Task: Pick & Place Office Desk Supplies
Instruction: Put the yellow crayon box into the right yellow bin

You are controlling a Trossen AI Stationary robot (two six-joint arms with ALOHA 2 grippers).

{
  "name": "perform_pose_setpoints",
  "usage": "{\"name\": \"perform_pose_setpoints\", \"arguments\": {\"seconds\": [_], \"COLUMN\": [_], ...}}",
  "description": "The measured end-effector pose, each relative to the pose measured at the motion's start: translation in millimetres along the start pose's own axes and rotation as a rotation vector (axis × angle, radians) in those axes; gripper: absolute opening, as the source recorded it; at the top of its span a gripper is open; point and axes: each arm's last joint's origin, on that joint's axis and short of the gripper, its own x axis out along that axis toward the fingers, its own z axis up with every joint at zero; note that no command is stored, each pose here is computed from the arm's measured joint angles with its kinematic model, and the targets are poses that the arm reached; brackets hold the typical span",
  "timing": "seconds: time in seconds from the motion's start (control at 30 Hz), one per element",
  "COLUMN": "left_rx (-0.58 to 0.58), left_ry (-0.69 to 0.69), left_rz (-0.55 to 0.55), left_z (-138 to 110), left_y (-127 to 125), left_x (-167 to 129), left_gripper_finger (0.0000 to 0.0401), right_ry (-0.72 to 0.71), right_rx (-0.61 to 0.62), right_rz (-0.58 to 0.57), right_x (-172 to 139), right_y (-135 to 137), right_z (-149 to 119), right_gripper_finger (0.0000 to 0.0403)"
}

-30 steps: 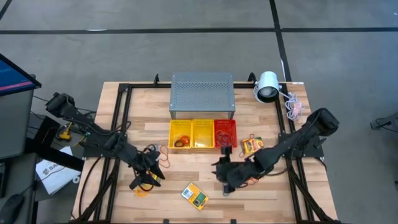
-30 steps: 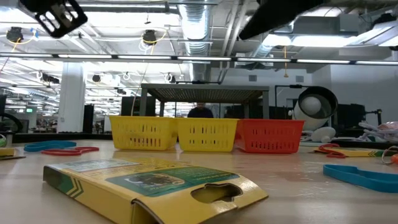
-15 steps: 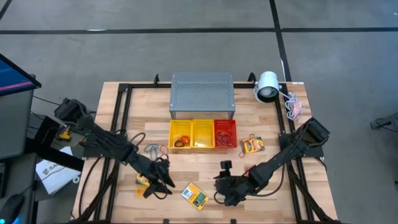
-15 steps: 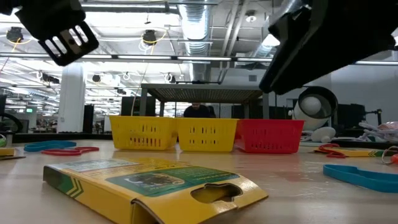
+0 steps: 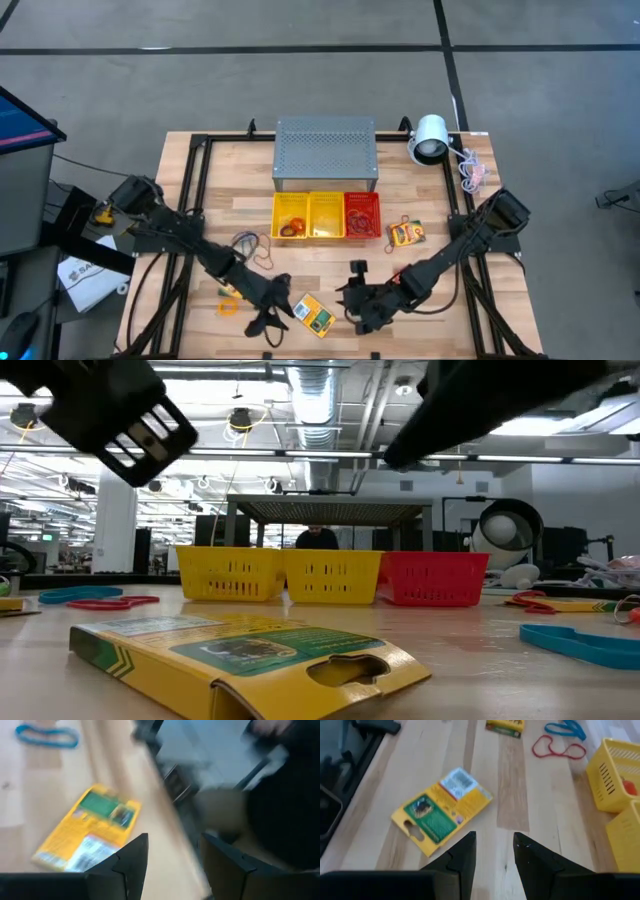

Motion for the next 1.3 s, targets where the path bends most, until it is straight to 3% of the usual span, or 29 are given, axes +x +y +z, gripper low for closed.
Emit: {"name": "perform_pose_setpoints", "arguments": {"seconds": [0.13,0.37,0.63,0.83,1.3], "left_rx": [0.105,0.187,0.177,0.184,0.081], "left_ry": [0.155,0.191,0.251,0.198,0.252], "left_rz": [0.101,0.124,0.061,-0.005,0.031], "left_z": [7,12,-6,-5,-13], "left_y": [5,24,35,30,61], "left_x": [7,22,47,54,65], "left_gripper_finger": [0.0172,0.0172,0.0172,0.0172,0.0172], "right_ry": [-0.053,-0.126,-0.186,-0.188,-0.184], "right_rx": [0.038,0.086,0.120,0.105,0.102], "right_rz": [0.007,0.003,-0.048,-0.057,-0.060], "right_x": [-3,-20,-40,-43,-41], "right_y": [-2,-7,-14,-14,-12], "right_z": [8,22,32,32,31], "right_gripper_finger": [0.0123,0.0123,0.0123,0.0123,0.0123]}}
